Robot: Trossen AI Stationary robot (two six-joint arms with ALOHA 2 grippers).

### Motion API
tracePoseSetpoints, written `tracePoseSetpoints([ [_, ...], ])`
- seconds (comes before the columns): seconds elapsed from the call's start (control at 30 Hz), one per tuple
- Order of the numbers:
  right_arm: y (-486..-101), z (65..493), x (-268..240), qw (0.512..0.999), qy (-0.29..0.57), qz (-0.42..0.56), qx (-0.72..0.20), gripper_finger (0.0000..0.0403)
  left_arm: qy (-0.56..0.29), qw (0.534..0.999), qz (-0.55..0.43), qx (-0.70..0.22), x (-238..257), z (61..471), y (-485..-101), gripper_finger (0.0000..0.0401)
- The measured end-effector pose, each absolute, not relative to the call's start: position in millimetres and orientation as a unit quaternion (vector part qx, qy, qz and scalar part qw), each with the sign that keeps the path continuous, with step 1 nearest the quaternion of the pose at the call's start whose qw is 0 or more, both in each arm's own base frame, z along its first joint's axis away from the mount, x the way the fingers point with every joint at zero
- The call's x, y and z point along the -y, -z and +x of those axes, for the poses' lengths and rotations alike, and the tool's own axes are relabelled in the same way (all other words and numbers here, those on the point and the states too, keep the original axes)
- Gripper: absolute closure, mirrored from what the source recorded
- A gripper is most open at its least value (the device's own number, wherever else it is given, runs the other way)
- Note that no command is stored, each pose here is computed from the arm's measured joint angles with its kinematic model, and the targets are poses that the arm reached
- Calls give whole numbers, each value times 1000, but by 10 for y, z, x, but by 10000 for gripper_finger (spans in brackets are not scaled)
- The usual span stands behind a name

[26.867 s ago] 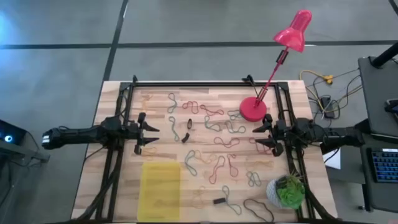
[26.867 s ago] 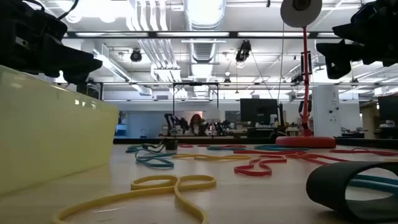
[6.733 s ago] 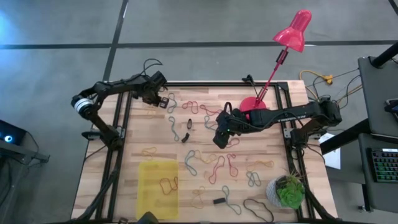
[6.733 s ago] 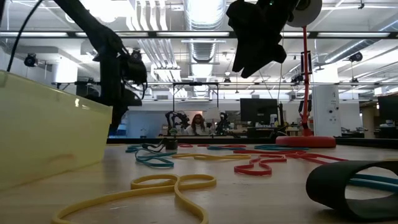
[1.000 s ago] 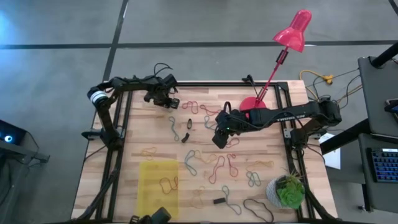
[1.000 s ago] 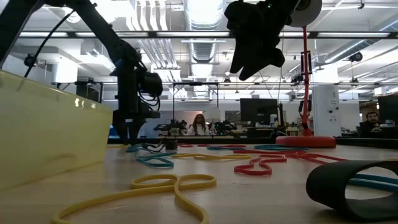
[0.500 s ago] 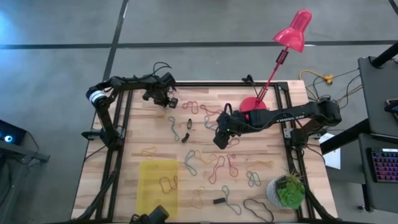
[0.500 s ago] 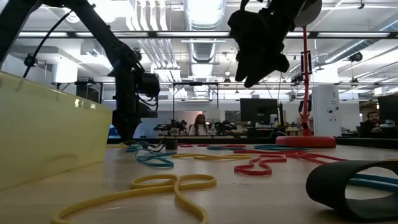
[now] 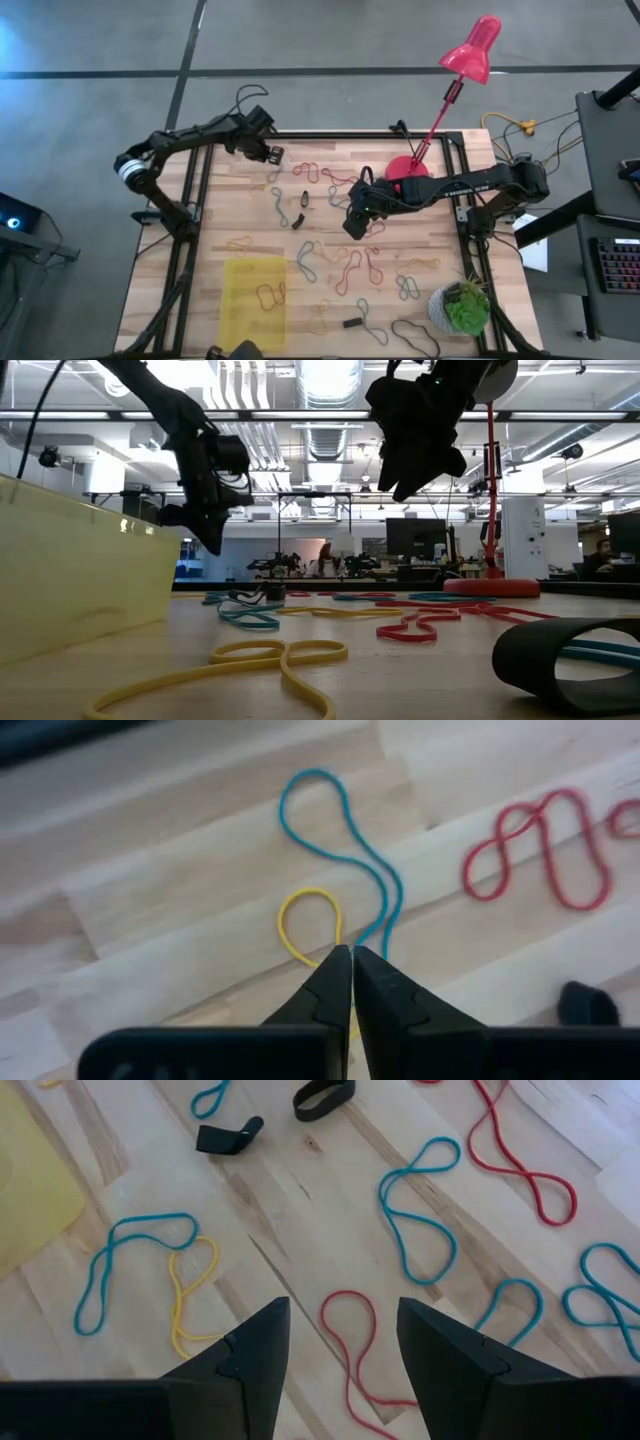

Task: Pick and place rubber bands into bin
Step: Put the yellow rubber band into the bin

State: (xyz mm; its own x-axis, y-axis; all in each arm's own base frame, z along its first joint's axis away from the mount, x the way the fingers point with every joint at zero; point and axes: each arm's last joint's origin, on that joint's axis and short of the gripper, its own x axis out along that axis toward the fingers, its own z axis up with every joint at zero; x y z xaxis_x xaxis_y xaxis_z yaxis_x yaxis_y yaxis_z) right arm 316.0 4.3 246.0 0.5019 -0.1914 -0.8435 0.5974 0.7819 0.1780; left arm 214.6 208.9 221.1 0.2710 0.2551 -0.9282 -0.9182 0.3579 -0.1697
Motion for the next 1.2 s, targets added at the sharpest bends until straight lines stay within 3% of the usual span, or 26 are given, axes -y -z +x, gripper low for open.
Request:
tracePoseSetpoints([
  [0.27, -2462, 3163, -43, 836, 235, 230, -439, 230, -418, 672, -388, -472, -2015, 2094, -2008, 394],
  [0.4, -2461, 3162, -43, 836, 235, 232, -439, 230, -358, 655, -402, -530, -1819, 2085, -1819, 364],
  [0.6, -2460, 3161, -44, 835, 234, 232, -440, 229, -338, 657, -322, -592, -1435, 2033, -1730, 305],
  [0.87, -2462, 3163, -41, 836, 233, 231, -439, 229, -352, 679, -335, -550, -1437, 2063, -1677, 243],
  [1.2, -2464, 3166, -43, 837, 234, 233, -437, 229, -365, 658, -353, -557, -1613, 2038, -1496, 237],
])
